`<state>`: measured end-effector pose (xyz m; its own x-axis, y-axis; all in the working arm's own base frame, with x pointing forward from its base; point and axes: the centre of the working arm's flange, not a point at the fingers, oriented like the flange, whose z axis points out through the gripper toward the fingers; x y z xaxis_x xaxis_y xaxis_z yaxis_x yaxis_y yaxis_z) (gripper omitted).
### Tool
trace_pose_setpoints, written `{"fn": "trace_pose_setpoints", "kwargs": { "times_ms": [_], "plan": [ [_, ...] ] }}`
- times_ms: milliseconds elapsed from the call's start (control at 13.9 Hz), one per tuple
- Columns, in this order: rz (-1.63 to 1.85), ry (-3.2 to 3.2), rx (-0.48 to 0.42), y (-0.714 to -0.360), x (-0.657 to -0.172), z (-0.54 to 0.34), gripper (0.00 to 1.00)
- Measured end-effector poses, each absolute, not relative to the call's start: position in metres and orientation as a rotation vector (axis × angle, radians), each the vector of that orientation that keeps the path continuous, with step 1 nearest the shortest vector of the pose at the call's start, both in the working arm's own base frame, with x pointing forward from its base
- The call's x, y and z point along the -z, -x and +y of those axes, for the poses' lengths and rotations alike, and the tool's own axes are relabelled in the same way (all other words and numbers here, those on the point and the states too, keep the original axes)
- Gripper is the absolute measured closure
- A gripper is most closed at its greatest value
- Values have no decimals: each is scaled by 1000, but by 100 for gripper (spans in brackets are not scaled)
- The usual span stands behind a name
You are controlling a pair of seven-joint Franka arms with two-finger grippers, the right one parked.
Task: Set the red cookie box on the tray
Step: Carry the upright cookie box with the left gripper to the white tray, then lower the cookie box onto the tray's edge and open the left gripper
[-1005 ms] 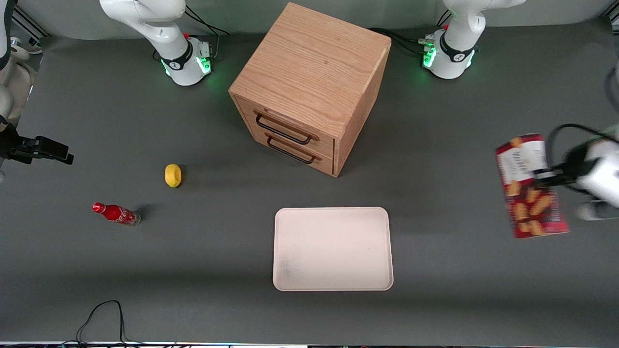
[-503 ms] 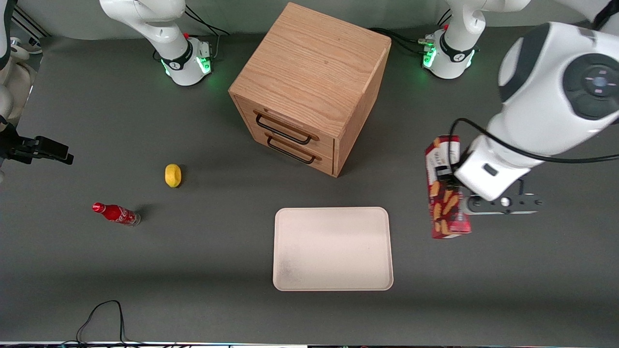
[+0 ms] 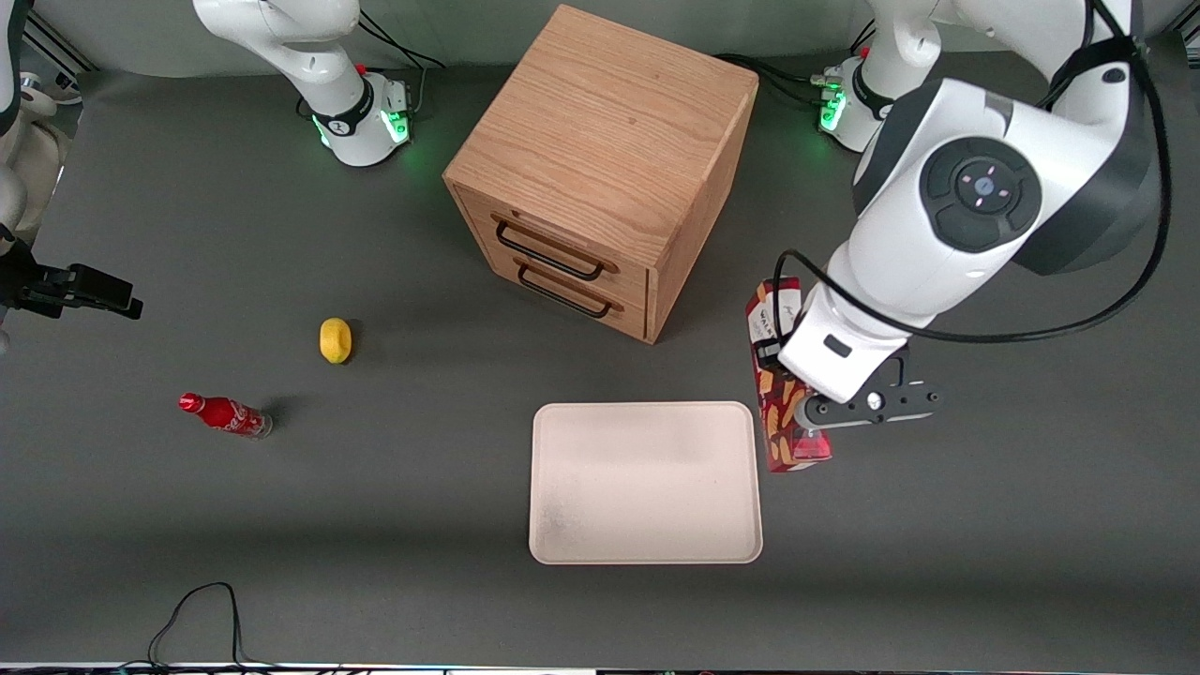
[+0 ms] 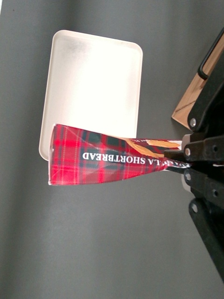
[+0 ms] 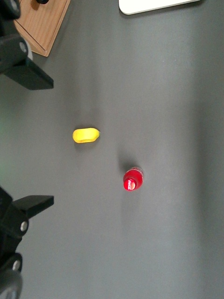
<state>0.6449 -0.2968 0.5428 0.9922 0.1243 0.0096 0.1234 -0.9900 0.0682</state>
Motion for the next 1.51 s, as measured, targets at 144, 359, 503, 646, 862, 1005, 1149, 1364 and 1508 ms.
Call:
{"fn": "trace_pose_setpoints", "kwargs": {
  "times_ms": [144,359,503,646,862,1005,1149,1364,1508],
  "plan": [
    [200,-3085,5,-658,-509,-298,98],
    [198,-3096,-54,-688,-431,-307,98],
    [182,-3093,-102,-699,-380,-315,98],
    [162,-3097,-123,-700,-340,-319,98],
    [150,-3097,-146,-702,-310,-321,98],
    [144,-3102,-154,-705,-285,-321,98],
    [131,-3123,-147,-705,-263,-319,98],
    [128,-3125,-152,-706,-258,-319,98],
    [128,-3124,-154,-706,-258,-319,98]
  ]
}}
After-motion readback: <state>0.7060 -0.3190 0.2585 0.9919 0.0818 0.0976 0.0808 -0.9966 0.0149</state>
